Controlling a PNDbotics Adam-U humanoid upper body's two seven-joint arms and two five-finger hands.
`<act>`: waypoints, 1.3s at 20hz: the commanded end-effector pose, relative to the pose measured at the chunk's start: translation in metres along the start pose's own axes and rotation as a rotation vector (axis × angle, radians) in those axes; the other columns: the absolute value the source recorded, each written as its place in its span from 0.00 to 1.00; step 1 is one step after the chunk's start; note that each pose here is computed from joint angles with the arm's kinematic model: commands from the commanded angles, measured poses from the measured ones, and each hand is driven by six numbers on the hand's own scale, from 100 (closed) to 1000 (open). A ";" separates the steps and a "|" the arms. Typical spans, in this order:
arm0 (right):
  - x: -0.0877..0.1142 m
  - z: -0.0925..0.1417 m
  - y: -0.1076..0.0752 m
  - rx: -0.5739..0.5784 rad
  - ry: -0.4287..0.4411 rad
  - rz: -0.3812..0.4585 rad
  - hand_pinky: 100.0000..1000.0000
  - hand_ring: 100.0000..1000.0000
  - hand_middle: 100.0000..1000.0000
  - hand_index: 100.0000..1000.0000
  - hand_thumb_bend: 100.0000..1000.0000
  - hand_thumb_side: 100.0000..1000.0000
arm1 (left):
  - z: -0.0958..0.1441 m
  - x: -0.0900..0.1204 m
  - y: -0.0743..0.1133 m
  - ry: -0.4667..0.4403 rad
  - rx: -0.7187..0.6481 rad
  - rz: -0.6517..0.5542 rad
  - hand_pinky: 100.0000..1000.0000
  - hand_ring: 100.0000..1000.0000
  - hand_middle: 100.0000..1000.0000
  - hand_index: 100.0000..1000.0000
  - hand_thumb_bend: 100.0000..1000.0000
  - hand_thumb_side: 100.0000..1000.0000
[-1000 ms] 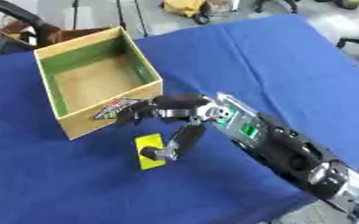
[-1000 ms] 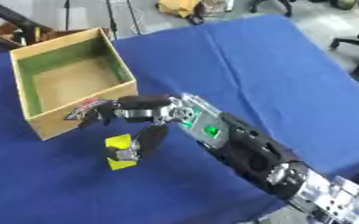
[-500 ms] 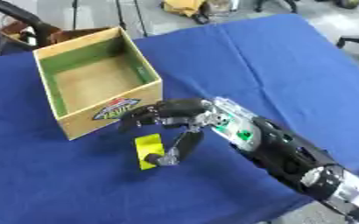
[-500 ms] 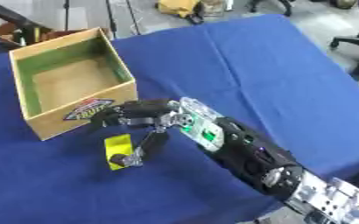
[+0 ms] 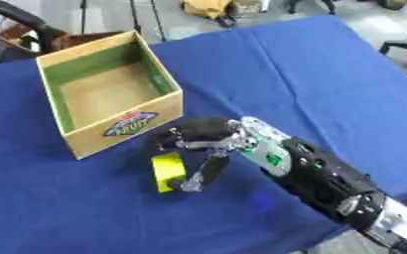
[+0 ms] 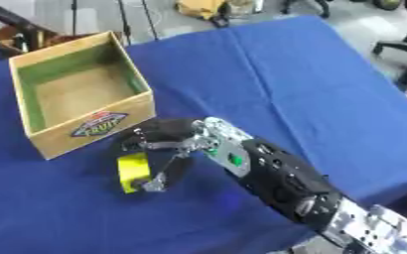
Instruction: Pick up objects on the table and place them in the box.
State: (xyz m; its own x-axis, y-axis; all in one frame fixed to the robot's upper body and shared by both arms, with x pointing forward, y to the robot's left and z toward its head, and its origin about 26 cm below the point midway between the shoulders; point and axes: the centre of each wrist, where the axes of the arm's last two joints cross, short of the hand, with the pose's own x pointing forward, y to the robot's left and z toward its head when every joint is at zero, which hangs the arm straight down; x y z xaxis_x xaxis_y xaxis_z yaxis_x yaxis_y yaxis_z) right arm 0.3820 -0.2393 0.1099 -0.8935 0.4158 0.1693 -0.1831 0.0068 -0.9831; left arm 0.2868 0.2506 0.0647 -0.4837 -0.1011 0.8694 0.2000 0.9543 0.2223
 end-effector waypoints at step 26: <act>0.028 -0.001 -0.051 -0.181 -0.091 0.084 0.40 0.41 0.38 0.90 0.00 0.14 | -0.004 0.006 0.003 -0.022 -0.004 -0.006 0.39 0.73 0.34 0.54 0.20 0.85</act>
State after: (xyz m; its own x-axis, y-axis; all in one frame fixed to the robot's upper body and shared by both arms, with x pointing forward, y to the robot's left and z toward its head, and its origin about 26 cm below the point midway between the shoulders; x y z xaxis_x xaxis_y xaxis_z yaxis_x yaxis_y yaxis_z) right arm 0.3688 -0.2250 0.1451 -0.9307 0.3460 0.1188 -0.0766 0.1330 -0.9881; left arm 0.2869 0.2503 0.0647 -0.4839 -0.1008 0.8693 0.2010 0.9540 0.2225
